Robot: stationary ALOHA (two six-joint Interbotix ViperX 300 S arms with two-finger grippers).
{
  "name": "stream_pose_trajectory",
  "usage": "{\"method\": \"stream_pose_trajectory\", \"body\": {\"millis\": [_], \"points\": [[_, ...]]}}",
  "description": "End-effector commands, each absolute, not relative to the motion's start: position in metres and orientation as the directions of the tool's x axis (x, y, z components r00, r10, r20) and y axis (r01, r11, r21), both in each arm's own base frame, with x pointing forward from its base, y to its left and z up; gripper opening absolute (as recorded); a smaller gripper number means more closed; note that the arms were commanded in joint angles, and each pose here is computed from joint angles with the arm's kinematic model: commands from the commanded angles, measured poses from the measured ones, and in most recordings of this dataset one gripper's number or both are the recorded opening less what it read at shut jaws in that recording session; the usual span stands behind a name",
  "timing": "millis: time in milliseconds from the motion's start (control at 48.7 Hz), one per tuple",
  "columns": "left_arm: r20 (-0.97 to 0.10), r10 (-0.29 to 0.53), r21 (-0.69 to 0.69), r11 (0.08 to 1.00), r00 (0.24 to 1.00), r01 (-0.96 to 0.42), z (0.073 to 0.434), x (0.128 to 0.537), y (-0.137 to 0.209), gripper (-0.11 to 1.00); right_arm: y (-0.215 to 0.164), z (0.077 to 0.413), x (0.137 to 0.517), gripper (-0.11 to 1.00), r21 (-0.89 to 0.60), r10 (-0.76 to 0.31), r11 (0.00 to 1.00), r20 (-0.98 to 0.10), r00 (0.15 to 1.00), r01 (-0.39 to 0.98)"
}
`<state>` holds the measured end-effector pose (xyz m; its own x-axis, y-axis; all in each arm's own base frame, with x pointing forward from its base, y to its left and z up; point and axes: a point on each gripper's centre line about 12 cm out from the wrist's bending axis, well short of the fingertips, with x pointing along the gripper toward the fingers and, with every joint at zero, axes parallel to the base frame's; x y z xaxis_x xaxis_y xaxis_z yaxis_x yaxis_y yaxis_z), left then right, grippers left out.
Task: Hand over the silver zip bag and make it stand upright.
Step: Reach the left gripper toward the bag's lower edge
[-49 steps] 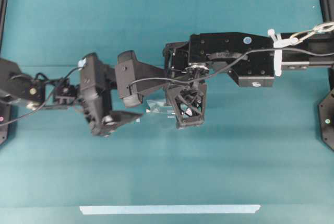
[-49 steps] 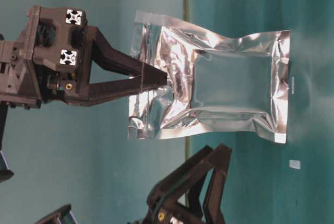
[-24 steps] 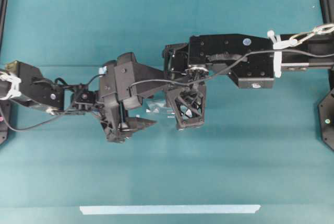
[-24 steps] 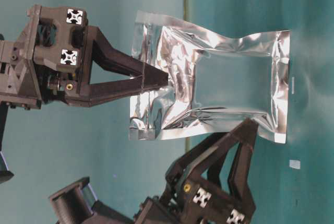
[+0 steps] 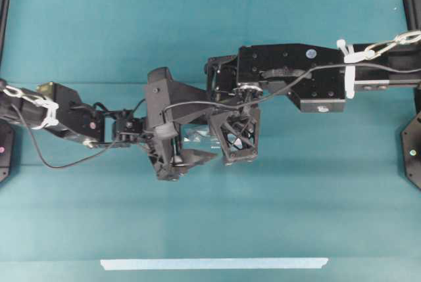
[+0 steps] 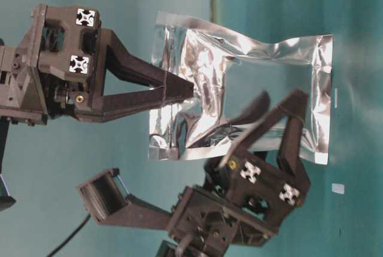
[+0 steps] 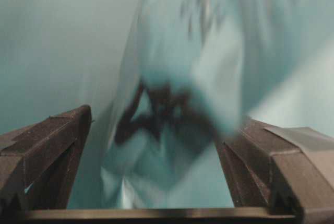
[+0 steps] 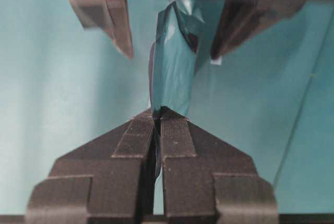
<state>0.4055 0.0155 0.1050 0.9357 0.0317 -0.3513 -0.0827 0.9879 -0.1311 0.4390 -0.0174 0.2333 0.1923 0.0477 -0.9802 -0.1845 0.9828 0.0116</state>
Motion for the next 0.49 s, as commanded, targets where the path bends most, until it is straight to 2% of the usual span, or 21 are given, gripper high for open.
{"method": "stream_pose_trajectory", "body": {"millis": [0,82,123,205,267,308,472], "points": [[-0.32,0.029,-0.14,0.987,0.947,-0.078,0.1129,0.4118,0.0145,0.94,-0.0154,0.2408,0.4402,0.01,0.008,0.047,0.983,-0.976,0.215,-0.182],[-0.317,0.031,-0.147,0.986,0.948,-0.081,0.113,0.4124,0.0151,0.88,-0.0149,0.241,0.4408,0.01,0.008,0.046,0.985,-0.975,0.219,-0.171],[-0.314,0.028,-0.149,0.986,0.949,-0.079,0.1138,0.4125,0.0144,0.82,-0.0155,0.241,0.4408,0.01,0.011,0.047,0.986,-0.975,0.219,-0.164],[-0.321,0.028,-0.146,0.986,0.947,-0.079,0.1116,0.4123,0.0144,0.62,-0.0149,0.2405,0.4405,0.01,0.011,0.046,0.987,-0.975,0.217,-0.158],[-0.331,0.029,-0.135,0.988,0.943,-0.078,0.1091,0.4107,0.0145,0.42,-0.0148,0.2405,0.4405,0.01,0.013,0.047,0.988,-0.975,0.218,-0.156],[-0.343,0.028,-0.126,0.989,0.939,-0.076,0.1068,0.4095,0.0143,0.34,-0.0149,0.24,0.4403,0.01,0.012,0.046,0.988,-0.975,0.216,-0.157],[-0.347,0.028,-0.116,0.991,0.937,-0.072,0.1063,0.4093,0.0138,0.33,-0.0129,0.24,0.4403,0.01,0.012,0.047,0.987,-0.975,0.216,-0.16]]}}
